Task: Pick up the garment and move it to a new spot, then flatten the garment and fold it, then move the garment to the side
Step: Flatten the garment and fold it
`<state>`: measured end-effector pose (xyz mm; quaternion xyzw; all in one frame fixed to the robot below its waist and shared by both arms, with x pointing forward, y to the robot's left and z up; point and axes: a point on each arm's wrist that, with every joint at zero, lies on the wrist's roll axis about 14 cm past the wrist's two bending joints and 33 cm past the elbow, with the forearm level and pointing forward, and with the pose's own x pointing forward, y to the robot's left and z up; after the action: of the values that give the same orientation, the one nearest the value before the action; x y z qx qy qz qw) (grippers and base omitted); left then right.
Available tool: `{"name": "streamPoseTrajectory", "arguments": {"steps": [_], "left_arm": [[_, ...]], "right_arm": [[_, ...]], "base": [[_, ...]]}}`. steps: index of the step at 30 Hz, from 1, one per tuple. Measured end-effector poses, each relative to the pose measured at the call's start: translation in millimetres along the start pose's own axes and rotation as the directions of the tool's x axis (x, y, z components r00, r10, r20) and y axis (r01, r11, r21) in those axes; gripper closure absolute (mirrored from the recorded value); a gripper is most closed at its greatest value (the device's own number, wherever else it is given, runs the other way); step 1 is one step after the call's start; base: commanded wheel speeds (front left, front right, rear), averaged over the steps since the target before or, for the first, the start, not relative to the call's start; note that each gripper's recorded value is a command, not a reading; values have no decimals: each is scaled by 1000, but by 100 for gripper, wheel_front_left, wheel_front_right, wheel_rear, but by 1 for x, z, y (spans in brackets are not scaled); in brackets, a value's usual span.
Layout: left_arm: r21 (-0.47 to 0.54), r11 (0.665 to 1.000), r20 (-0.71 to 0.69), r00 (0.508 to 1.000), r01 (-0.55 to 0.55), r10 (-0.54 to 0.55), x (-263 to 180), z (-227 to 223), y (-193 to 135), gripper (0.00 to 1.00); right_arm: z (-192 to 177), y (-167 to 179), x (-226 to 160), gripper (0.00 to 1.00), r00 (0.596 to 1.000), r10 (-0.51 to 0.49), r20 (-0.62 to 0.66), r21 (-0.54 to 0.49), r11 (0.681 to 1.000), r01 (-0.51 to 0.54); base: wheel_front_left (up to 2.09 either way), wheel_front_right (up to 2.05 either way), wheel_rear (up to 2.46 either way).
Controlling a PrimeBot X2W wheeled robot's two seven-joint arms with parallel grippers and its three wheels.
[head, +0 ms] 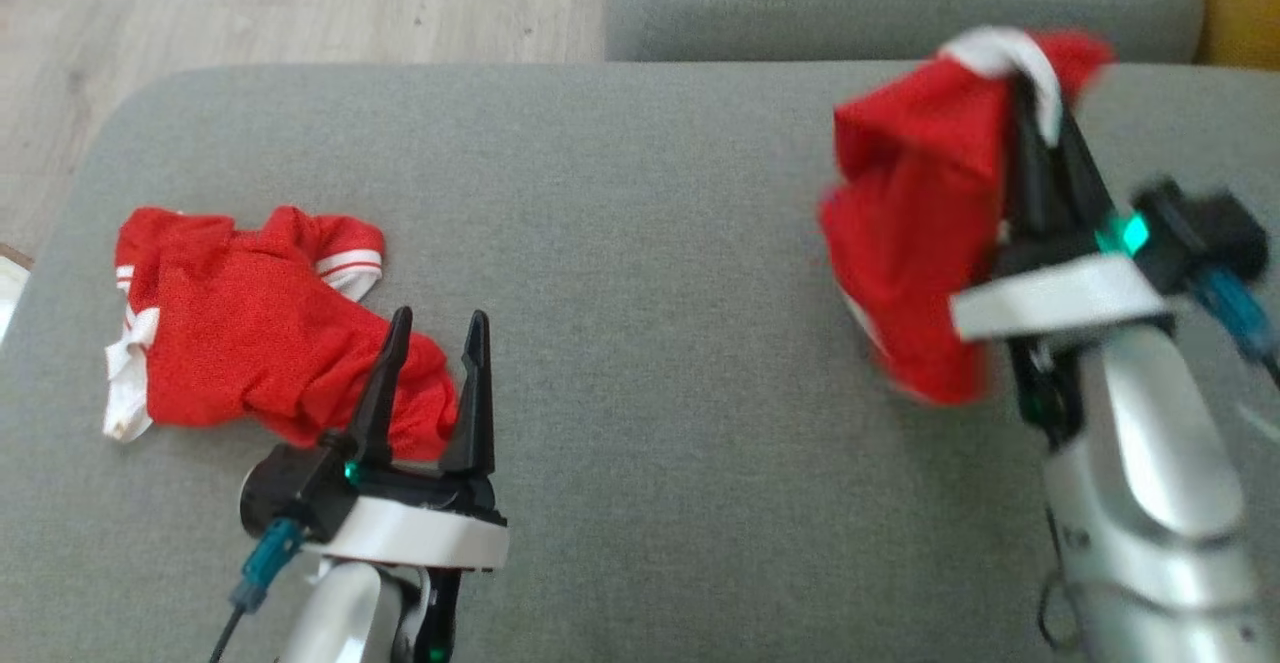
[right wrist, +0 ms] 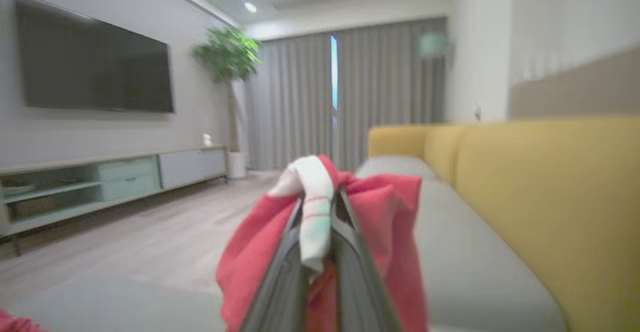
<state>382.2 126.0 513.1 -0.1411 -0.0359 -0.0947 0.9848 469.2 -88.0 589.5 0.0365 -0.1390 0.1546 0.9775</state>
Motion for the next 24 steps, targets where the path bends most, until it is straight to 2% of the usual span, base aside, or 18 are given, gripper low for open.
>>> {"name": "streamPoseTrajectory", "arguments": {"steps": [3,6,7,10,12,14,17,22,23,24], "left_arm": [[-6,1000,14,1000,-7,7,-7,5,0,0],[-14,1000,22,999,-23,23,-16,7,1,0],[-14,1000,22,999,-23,23,-16,7,1,0],[-13,999,33,999,-31,31,-21,11,2,0],[-13,999,39,998,-41,41,-24,13,4,0],[-19,999,39,998,-49,49,-24,12,6,0],[-24,998,32,998,-53,54,-22,10,7,0],[-34,997,-14,998,-67,66,-18,-6,11,0],[-34,997,-22,997,-68,67,-17,-8,12,0],[-33,997,-35,997,-64,63,-12,-13,12,0]], "right_arm": [[47,44,26,100,983,144,118,-58,989,-138],[98,85,43,100,934,269,236,-117,962,-247],[98,85,43,100,934,269,236,-117,962,-247],[155,107,54,100,873,331,357,-161,943,-292],[177,109,60,100,854,344,391,-184,938,-294],[182,97,66,100,859,336,387,-204,939,-276],[162,49,77,100,912,266,312,-235,952,-198],[83,-59,80,100,996,45,82,-259,966,-23],[61,-80,76,62,1000,-5,14,-270,963,9],[18,-114,64,0,989,-96,-109,-272,960,63]], "base": [[0,0,0],[0,0,0],[0,0,0],[0,0,0],[0,0,0],[0,0,0],[0,0,0],[0,0,0],[0,0,0],[0,0,0]]}}
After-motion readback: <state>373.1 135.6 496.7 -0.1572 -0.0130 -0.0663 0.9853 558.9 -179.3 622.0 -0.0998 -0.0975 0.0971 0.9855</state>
